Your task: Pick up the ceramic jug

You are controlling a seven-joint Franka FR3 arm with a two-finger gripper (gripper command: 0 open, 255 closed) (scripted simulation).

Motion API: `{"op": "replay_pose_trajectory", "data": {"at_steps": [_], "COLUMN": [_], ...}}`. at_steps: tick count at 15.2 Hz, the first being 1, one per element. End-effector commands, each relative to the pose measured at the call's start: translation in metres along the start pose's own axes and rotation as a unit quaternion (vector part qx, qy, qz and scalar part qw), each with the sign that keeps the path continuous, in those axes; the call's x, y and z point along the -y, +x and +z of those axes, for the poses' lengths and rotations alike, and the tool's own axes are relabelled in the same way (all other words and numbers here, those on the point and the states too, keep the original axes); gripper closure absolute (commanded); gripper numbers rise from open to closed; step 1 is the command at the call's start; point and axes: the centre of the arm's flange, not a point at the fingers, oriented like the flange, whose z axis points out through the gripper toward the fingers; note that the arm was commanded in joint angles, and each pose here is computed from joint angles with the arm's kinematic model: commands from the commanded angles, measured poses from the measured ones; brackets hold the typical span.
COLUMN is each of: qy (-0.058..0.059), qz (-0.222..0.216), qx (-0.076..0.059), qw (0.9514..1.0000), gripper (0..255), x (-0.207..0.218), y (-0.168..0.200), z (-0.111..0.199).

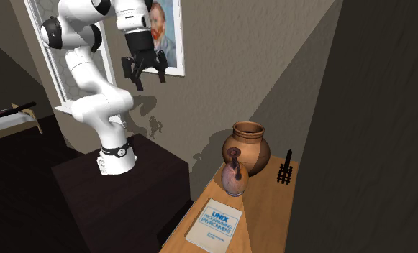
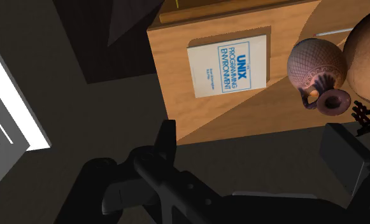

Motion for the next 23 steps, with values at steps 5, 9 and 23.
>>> {"op": "replay_pose_trajectory", "data": {"at_steps": [5, 9, 23], "qy": [0.003, 0.006, 0.015], "qz": [-0.002, -0.005, -0.014], "qx": [0.013, 0.026, 0.070], "qw": [0.9999, 0.9996, 0.9973], "gripper": [0, 0, 0], "x": [0.027, 0.054, 0.152], "y": [0.022, 0.043, 0.106], "z": [0.041, 0.083, 0.231]}}
